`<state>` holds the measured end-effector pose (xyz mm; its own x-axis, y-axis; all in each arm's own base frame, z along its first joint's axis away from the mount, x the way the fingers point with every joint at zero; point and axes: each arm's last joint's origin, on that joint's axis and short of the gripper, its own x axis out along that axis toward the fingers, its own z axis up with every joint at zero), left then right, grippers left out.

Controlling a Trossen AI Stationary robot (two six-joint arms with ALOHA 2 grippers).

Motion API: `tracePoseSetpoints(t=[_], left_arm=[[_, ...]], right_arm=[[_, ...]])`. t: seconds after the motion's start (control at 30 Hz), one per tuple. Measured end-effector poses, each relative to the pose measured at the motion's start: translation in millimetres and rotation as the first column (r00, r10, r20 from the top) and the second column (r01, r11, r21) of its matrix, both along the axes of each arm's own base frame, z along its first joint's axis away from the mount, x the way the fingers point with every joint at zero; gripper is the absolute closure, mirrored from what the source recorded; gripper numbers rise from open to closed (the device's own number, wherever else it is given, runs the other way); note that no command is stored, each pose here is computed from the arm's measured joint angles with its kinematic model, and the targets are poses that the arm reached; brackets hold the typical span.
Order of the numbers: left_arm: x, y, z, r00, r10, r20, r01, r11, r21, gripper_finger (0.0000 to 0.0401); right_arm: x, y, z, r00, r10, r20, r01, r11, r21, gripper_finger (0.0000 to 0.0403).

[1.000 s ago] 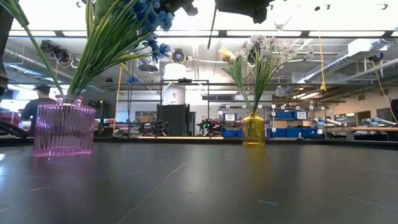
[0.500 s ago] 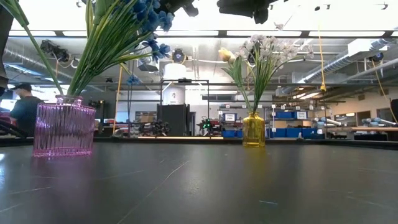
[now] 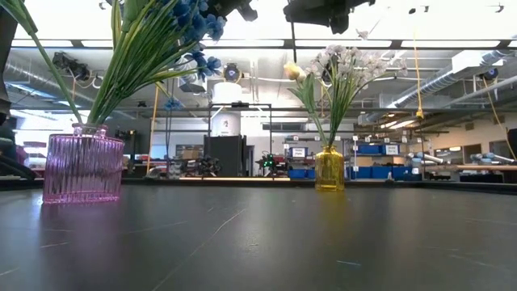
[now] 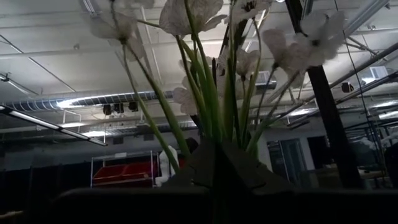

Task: Sort flowers into vase by color
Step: Put the white flowers into the yellow vase

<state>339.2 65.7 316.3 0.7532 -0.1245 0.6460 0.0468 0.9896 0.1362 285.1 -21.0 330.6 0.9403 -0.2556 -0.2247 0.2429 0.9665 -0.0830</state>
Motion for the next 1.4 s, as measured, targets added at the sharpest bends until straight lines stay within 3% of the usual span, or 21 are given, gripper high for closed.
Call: tracePoseSetpoints(t=[0.2,0.47,0.93,1.07,1.17,1.27,1.4], left_arm=[[0.0,0.4,-0.1,1.0,0.007,0.0,-0.007,1.0,0.007,0.0381],[0.6,0.5,-0.7,1.0,0.006,-0.009,-0.006,1.0,0.004,0.0381],[1.9,13.6,3.4,0.997,-0.054,-0.055,0.052,0.998,-0.037,0.0381],[14.0,15.7,20.6,0.98,-0.136,-0.145,0.138,0.99,0.004,0.037],[30.1,17.5,35.1,0.937,-0.177,-0.301,0.185,0.983,-0.001,0.034],[41.9,17.9,51.9,0.883,-0.151,-0.445,0.177,0.984,0.017,0.0303],[46.0,14.3,70.4,0.851,-0.106,-0.514,0.166,0.983,0.072,0.0264]], right_arm=[[-0.7,0.1,-3.0,1.0,0.001,-0.03,-0.001,1.0,0.011,0.0309],[-0.6,1.4,-3.6,0.998,0.046,-0.035,-0.045,0.999,0.021,0.0387],[-17.3,1.2,7.3,0.999,0.04,-0.033,-0.039,0.999,0.011,0.0388],[-24.1,1.5,12.9,0.999,0.041,-0.02,-0.041,0.999,0.003,0.0389],[-28.9,0.4,18.4,0.999,0.041,0.005,-0.041,0.999,-0.009,0.0389],[-34.0,-2.1,20.9,1.0,0.03,0.002,-0.03,1.0,-0.008,0.0389],[-44.4,-6.0,26.3,1.0,0.012,0.006,-0.012,1.0,-0.009,0.039]])
